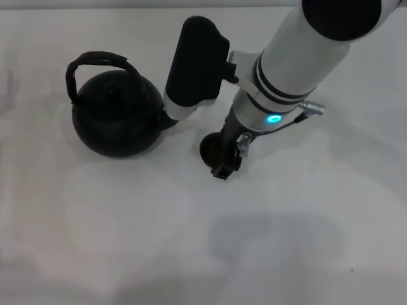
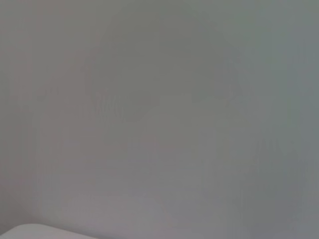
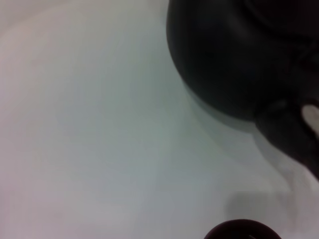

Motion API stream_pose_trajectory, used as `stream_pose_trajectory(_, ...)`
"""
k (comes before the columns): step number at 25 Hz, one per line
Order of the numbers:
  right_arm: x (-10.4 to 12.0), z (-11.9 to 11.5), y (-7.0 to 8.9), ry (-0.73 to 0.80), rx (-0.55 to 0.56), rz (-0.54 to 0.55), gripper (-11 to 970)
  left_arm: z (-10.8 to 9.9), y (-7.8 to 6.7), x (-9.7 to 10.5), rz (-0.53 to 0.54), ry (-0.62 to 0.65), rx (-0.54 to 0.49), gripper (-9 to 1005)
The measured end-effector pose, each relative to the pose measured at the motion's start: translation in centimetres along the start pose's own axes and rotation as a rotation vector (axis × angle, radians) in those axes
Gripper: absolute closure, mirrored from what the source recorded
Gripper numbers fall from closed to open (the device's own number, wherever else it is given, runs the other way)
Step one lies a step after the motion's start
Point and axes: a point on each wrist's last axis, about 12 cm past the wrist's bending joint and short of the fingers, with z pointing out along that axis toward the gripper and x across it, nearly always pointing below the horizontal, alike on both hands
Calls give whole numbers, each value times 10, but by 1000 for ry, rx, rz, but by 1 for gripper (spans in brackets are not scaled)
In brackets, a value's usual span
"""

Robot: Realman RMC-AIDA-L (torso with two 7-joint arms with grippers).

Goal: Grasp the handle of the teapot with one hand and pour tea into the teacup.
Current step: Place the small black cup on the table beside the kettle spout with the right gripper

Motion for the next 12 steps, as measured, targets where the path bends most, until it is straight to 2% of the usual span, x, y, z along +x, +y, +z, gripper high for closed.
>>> stream_pose_trajectory(12, 7, 9, 0, 27, -20, 10, 242, 3, -2, -1, -35, -2, 4, 116)
